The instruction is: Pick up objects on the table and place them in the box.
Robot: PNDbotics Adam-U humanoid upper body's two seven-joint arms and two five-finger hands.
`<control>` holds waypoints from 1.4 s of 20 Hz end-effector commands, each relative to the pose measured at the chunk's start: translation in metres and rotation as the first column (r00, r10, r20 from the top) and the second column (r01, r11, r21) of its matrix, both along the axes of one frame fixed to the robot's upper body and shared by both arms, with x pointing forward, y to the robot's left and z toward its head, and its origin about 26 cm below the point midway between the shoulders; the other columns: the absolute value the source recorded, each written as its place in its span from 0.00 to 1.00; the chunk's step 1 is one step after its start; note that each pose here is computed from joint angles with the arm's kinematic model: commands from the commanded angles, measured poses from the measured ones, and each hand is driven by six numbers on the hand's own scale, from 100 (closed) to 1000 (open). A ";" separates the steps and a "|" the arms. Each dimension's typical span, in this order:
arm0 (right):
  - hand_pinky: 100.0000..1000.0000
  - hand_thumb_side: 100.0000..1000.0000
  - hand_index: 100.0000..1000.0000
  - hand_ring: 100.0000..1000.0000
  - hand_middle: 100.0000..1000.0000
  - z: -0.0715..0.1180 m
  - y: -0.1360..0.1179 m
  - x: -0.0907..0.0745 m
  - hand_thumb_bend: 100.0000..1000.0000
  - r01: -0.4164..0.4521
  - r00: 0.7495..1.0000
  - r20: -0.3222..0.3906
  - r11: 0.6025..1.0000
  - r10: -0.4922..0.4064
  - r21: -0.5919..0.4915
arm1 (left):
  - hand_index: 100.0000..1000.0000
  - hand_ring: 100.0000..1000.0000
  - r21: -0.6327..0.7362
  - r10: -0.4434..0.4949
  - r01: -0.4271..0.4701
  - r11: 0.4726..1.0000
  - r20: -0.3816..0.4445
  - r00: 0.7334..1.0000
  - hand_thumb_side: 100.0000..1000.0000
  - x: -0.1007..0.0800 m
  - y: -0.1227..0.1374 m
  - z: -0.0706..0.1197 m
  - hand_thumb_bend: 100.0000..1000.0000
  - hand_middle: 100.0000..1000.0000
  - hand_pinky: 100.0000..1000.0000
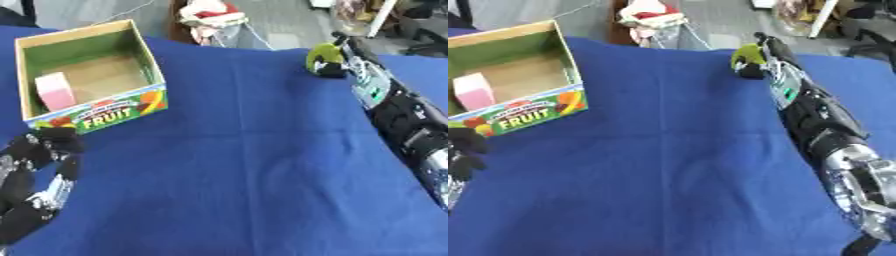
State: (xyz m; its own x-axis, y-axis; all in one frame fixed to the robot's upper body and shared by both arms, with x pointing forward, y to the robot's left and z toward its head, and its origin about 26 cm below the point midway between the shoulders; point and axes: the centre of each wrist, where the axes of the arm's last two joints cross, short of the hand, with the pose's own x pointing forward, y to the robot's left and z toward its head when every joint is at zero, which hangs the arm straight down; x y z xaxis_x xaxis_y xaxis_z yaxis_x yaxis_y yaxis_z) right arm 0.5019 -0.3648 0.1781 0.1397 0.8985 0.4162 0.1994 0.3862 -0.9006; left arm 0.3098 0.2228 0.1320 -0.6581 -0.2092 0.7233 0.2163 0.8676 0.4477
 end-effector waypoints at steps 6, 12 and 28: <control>0.86 0.05 0.97 0.83 0.76 0.008 -0.018 -0.005 0.00 0.043 0.998 0.038 0.999 -0.042 -0.030 | 0.75 0.59 0.013 0.000 -0.001 1.000 0.027 1.000 0.41 -0.001 0.003 0.007 0.14 0.59 0.46; 0.82 0.02 0.85 0.78 0.55 0.004 -0.019 -0.006 0.00 0.068 0.996 0.068 0.996 -0.064 -0.051 | 0.75 0.59 0.015 -0.002 0.001 1.000 0.027 1.000 0.41 -0.001 0.003 0.007 0.13 0.59 0.46; 0.70 0.00 0.36 0.57 0.11 0.013 -0.016 -0.006 0.00 0.201 0.912 0.376 0.978 -0.166 -0.054 | 0.75 0.59 0.015 0.000 0.000 1.000 0.028 1.000 0.41 -0.001 0.003 0.007 0.11 0.59 0.46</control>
